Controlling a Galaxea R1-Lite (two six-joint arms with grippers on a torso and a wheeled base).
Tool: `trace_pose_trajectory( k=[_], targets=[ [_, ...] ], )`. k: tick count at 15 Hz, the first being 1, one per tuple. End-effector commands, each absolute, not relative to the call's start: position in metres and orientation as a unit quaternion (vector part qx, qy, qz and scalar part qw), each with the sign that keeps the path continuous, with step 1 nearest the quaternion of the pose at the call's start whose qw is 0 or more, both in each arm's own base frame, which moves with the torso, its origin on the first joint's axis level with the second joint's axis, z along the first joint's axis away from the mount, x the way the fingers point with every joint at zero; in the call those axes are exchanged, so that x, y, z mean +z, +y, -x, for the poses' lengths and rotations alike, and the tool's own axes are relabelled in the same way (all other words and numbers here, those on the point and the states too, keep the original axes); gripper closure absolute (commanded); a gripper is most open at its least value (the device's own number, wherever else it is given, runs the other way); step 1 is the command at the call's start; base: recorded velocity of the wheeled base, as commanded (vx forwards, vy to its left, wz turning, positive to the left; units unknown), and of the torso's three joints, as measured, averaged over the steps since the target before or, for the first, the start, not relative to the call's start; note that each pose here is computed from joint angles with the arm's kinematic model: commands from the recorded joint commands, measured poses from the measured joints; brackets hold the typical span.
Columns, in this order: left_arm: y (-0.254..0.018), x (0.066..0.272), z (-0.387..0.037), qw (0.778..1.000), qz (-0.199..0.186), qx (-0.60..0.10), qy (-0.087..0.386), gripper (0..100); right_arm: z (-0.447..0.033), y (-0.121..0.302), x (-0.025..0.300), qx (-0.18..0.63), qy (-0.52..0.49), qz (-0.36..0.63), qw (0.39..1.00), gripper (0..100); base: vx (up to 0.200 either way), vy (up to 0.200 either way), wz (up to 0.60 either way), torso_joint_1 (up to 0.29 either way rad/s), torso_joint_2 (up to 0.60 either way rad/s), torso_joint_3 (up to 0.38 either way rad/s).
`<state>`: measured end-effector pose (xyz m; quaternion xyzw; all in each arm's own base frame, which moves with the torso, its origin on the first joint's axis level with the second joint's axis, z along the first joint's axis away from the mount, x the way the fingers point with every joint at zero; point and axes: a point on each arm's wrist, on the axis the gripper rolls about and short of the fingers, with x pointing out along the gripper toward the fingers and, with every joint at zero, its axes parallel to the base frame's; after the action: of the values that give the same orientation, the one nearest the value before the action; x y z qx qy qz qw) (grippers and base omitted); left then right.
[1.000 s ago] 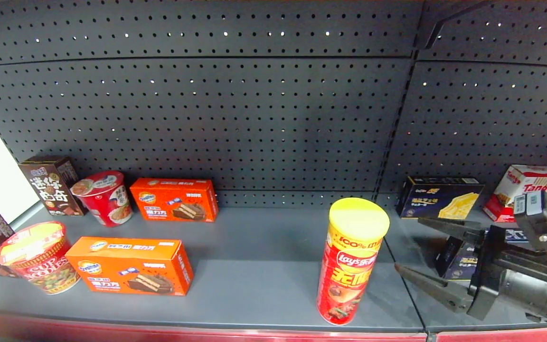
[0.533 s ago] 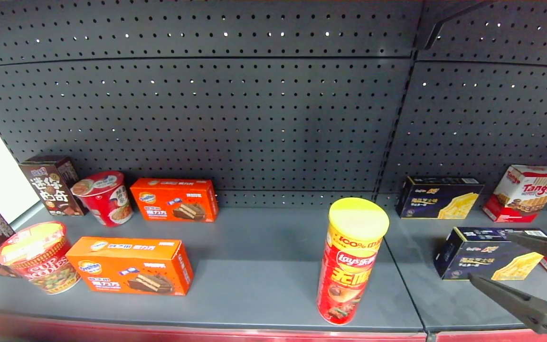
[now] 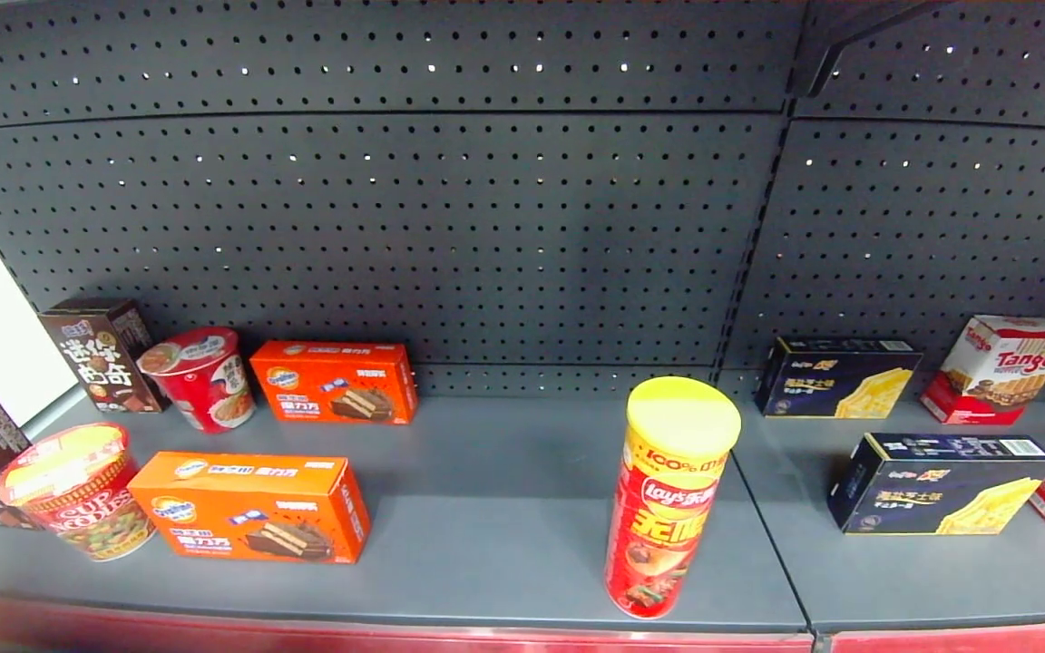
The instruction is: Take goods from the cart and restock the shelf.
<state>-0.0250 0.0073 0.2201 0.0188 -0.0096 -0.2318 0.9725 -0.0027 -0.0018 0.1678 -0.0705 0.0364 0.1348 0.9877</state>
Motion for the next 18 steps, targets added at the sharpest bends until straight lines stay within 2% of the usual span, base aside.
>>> trace_pose_trajectory(
  k=[1,5,9,13,18],
  targets=[
    [-0.004,0.229,0.003,0.959,-0.024,-0.279,0.032,100,0.030,-0.008,0.145,0.091,-0.011,0.048,0.995,0,0.000,0.000,0.00,0.000,0.00,0.000],
    [-0.016,0.249,-0.025,0.948,-0.021,-0.315,0.028,100,0.038,-0.009,0.135,0.079,0.004,0.046,0.996,0,0.000,0.000,0.00,0.000,0.00,0.000],
    [-0.027,0.249,-0.051,0.946,-0.023,-0.316,0.063,100,0.035,-0.008,0.128,0.077,0.016,0.046,0.996,0,0.000,0.000,0.00,0.000,0.00,0.000],
    [-0.038,0.259,-0.063,0.929,-0.021,-0.367,0.052,100,0.028,-0.006,0.112,0.081,0.032,0.066,0.994,0,0.000,0.000,0.00,0.000,0.00,0.000],
    [-0.070,0.272,-0.100,0.902,-0.022,-0.422,0.091,100,0.019,-0.005,0.098,0.076,0.008,0.079,0.994,0,0.000,0.000,0.00,0.000,0.00,0.000]
  ],
)
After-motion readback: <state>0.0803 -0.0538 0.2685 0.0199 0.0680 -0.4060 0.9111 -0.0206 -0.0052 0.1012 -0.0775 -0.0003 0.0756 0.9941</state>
